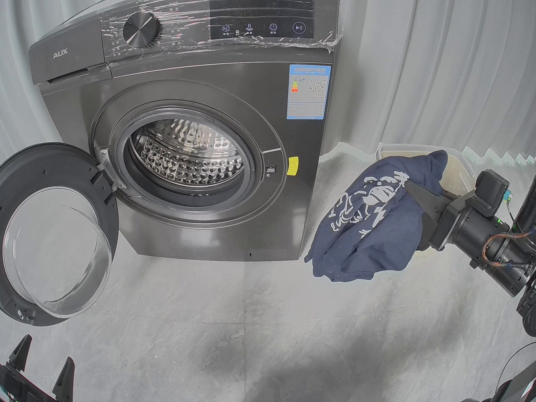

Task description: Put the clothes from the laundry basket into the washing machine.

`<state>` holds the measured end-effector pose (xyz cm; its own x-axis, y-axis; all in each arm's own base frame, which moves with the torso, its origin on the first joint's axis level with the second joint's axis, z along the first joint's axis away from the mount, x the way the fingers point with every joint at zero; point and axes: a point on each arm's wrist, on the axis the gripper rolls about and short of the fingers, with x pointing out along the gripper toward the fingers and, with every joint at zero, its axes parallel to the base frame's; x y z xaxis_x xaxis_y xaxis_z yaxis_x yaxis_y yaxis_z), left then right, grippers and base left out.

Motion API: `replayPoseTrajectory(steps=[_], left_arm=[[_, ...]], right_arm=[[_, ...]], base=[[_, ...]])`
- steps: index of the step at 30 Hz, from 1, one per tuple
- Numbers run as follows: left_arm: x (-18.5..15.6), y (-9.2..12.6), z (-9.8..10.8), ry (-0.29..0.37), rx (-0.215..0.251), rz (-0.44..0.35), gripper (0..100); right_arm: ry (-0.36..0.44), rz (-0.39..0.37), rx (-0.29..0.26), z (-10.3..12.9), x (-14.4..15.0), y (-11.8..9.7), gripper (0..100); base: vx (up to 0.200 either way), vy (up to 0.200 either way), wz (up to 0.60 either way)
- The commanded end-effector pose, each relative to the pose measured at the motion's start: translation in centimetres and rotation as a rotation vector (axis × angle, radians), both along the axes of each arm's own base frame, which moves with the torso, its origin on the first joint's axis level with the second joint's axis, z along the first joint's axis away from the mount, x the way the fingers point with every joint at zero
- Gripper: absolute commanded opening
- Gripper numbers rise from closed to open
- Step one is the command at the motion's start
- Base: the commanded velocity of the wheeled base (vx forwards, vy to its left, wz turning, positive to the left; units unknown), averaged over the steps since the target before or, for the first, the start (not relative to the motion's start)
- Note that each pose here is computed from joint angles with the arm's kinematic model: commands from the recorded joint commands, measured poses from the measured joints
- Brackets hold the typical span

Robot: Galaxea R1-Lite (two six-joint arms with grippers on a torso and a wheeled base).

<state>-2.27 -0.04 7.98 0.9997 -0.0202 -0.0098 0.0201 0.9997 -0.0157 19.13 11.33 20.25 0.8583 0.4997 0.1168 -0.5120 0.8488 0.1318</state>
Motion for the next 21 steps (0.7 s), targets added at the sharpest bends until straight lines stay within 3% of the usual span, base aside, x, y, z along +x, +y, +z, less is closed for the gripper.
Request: replayPoseTrajectory(steps=[1, 7, 21], left_arm=[[-0.03, 0.0, -0.44, -0.004, 0.0, 0.0, 100], [-0.03, 0.0, -0.44, -0.004, -0.001, 0.0, 100], [-0.03, 0.0, -0.44, -0.004, 0.0, 0.0, 100]], right_arm=[[0.002, 0.0, -0.001, -0.04, 0.02, 0.02, 0], [0.003, -0.001, -0.002, -0.08, 0.03, -0.02, 0], [0.003, -0.004, 0.001, -0.05, 0.04, -0.1, 0]], base=[[0.0, 0.0, 0.0], [0.0, 0.0, 0.0], [0.0, 0.2, 0.0]])
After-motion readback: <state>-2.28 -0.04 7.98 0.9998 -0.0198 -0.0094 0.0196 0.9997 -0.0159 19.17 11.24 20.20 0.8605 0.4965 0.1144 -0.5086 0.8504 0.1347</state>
